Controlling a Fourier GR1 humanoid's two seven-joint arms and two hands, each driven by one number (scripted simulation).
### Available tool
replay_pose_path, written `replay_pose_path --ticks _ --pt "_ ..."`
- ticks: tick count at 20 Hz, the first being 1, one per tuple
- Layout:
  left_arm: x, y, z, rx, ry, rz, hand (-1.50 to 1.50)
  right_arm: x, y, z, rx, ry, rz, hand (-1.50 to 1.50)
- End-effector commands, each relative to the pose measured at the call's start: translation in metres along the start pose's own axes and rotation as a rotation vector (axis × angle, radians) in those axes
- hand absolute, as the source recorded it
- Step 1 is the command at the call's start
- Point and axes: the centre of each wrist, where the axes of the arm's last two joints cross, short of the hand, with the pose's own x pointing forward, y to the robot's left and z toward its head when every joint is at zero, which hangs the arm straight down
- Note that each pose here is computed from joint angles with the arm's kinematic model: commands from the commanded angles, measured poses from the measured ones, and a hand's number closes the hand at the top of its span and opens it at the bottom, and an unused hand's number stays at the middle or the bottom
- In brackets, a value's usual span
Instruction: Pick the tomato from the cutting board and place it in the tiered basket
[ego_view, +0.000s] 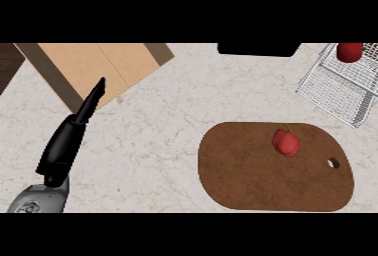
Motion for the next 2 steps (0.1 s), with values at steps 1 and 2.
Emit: replay_pose_path --ticks 1,2 --pt "-0.005 -0.005 0.011 0.008 0.041 0.005 0.0 -0.003 -0.055 -0.003 -0.212 0.033 -0.009 -1.5" --pt "-0.001 0.003 0.001 -0.001 0.033 -0.002 0.0 -0.016 -0.066 0.0 -0.248 0.062 -0.018 -1.5"
